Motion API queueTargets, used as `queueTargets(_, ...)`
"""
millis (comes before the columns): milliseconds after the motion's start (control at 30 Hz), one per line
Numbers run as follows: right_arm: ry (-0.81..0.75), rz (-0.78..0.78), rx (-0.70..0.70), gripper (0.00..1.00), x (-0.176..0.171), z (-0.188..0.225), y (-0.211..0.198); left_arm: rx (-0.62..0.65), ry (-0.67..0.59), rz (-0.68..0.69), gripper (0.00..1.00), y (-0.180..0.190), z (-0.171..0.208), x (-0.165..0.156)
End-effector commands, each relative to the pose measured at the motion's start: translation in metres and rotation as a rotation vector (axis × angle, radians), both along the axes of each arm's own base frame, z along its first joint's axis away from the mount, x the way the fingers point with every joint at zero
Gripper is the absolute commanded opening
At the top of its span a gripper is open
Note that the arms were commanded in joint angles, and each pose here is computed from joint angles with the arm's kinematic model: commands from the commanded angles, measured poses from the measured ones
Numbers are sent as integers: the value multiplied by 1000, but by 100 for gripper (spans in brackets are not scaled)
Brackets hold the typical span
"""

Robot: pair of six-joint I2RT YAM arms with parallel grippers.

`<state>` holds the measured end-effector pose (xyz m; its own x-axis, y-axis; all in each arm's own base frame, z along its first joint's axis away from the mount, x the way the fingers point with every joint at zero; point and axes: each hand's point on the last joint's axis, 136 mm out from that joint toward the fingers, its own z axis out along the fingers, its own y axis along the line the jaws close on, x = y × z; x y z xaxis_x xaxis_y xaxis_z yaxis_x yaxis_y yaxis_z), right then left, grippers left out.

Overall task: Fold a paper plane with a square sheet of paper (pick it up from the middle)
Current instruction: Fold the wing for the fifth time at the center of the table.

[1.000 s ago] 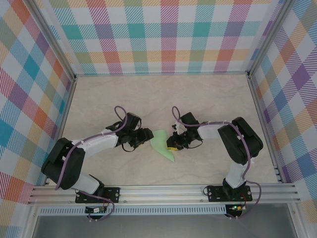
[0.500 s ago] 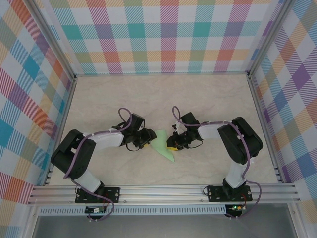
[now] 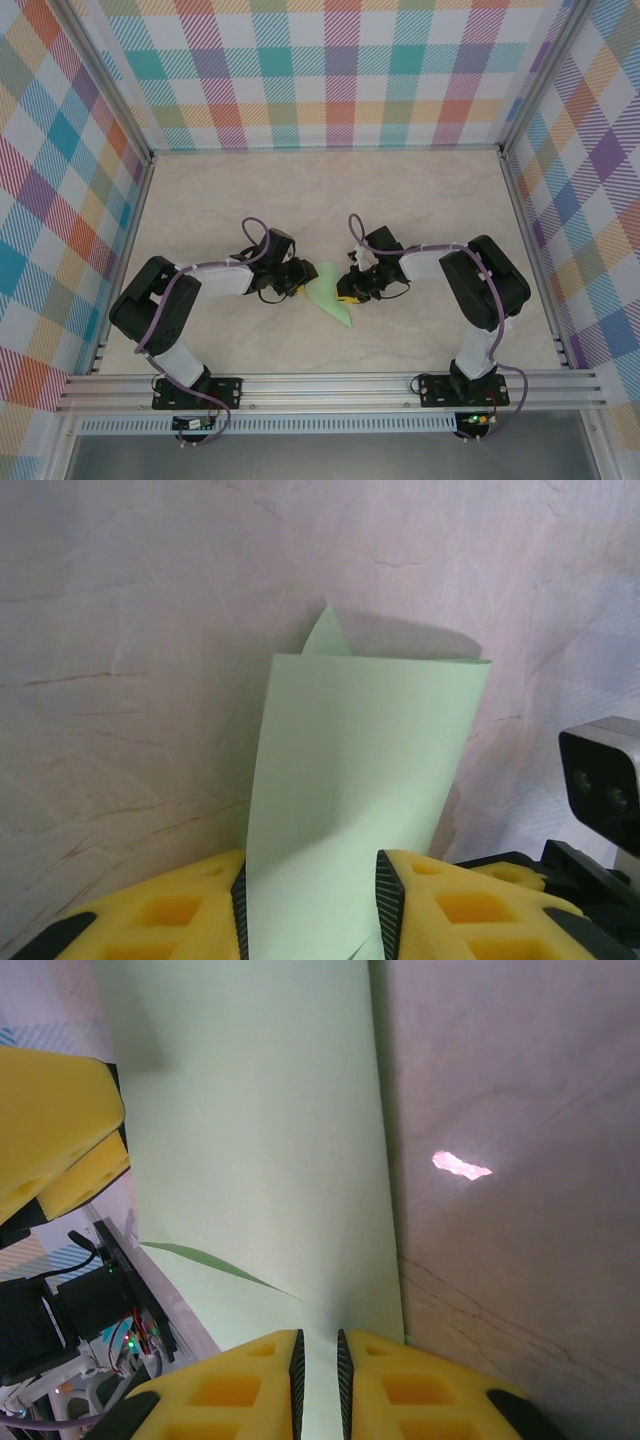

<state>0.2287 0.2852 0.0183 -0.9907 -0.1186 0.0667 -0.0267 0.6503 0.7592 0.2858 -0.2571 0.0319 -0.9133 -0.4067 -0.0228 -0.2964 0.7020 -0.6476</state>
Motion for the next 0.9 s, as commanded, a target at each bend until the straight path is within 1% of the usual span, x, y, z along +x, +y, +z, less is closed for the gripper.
queueTargets(0,38,-16,-121,20,-10,-38,-17,-44,-28,-12,33,-12,9,10)
queueTargets(100,38,-16,-124,20,-10,-39,-17,-39,-29,-8,28,-12,8,11)
queueTargets(200,32,-16,-115,22,-8,-35,-15,-31,-29,-6,19,-11,8,11)
queueTargets(267,22,-18,-108,23,-4,-29,-13,-22,-31,-6,15,-9,9,11)
queueTargets(367,-10,-7,-92,26,3,-11,-9,-8,-47,2,9,-4,14,11)
queueTargets(433,-52,-4,-80,30,8,7,-6,-2,-62,3,5,-2,20,12)
queueTargets(567,-170,-37,-125,40,19,37,-16,25,-80,6,5,3,29,12)
queueTargets(667,-274,-69,-186,45,22,50,-31,34,-88,12,5,5,33,12)
queueTargets(767,-396,-59,-275,51,15,56,-41,43,-87,15,5,7,33,11)
queueTargets(867,-539,-30,-362,53,3,62,-39,43,-87,17,5,8,34,11)
